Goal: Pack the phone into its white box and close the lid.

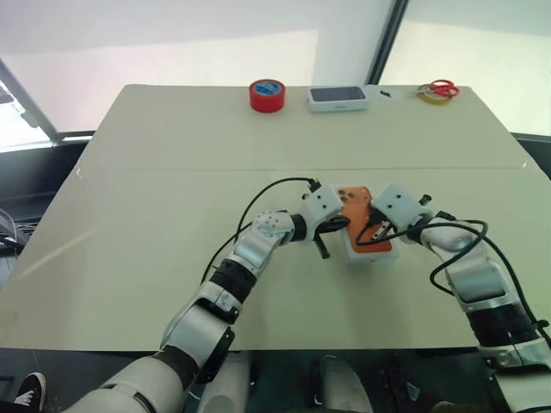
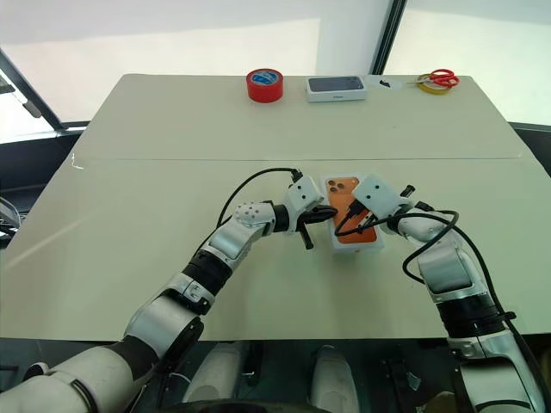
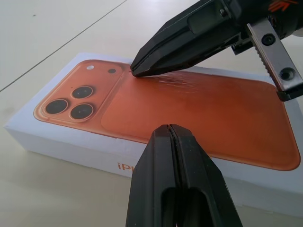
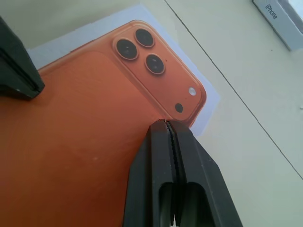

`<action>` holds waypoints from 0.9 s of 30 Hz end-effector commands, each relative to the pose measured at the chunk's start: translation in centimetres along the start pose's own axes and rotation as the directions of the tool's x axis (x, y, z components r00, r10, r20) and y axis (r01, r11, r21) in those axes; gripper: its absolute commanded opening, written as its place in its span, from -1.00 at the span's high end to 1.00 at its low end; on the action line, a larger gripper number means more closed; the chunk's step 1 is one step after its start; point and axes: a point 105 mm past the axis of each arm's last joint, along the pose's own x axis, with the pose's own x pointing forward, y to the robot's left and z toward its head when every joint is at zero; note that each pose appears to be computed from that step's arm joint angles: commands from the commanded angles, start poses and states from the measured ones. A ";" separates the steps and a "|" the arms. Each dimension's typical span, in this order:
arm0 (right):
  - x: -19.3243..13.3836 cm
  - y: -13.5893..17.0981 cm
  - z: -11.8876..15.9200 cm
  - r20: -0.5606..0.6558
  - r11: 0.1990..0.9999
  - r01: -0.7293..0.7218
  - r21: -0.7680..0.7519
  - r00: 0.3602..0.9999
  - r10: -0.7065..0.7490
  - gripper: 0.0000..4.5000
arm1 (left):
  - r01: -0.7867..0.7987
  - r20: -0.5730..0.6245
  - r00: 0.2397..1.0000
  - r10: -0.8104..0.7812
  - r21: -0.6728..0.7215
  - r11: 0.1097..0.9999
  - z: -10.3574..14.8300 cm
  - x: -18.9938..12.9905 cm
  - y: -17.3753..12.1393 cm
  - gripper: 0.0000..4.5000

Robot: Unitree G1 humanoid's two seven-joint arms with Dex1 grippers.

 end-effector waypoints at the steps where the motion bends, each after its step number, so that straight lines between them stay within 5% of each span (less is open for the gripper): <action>1: 0.2 2.2 -0.2 -0.013 0.997 -0.074 -0.019 0.997 0.074 0.98 | 0.004 -0.066 0.998 -0.009 -0.077 0.997 -1.8 -0.2 -0.3 1.00; 9: -2.1 2.7 -1.3 -0.022 0.973 -0.232 0.006 0.972 0.232 0.98 | 0.112 0.064 0.992 -0.105 -0.123 0.986 -0.3 -1.7 -1.3 1.00; 10: -2.4 2.8 -1.2 -0.009 0.966 -0.256 0.035 0.966 0.257 1.00 | 0.126 0.082 0.990 -0.115 -0.147 0.981 -0.1 -1.9 -1.4 0.88; 13: -3.4 2.2 0.1 0.088 0.931 -0.315 0.184 0.949 0.304 0.60 | 0.101 0.140 0.987 -0.081 -0.141 0.985 0.9 -3.2 -0.4 0.38; 19: -4.2 -1.7 1.9 0.187 0.937 -0.246 0.248 0.961 0.203 -0.73 | 0.001 0.239 0.971 0.019 -0.084 0.996 4.5 -8.5 2.8 -0.97; 20: -4.7 -1.9 2.0 0.200 0.930 -0.266 0.253 0.955 0.219 -0.99 | -0.013 0.214 0.977 0.025 -0.060 0.998 4.4 -9.5 3.1 -1.00; 27: -8.8 -4.0 1.8 0.241 0.909 -0.362 0.207 0.919 0.311 -0.99 | -0.125 0.067 0.989 0.130 -0.070 0.990 1.3 -18.7 5.9 -1.00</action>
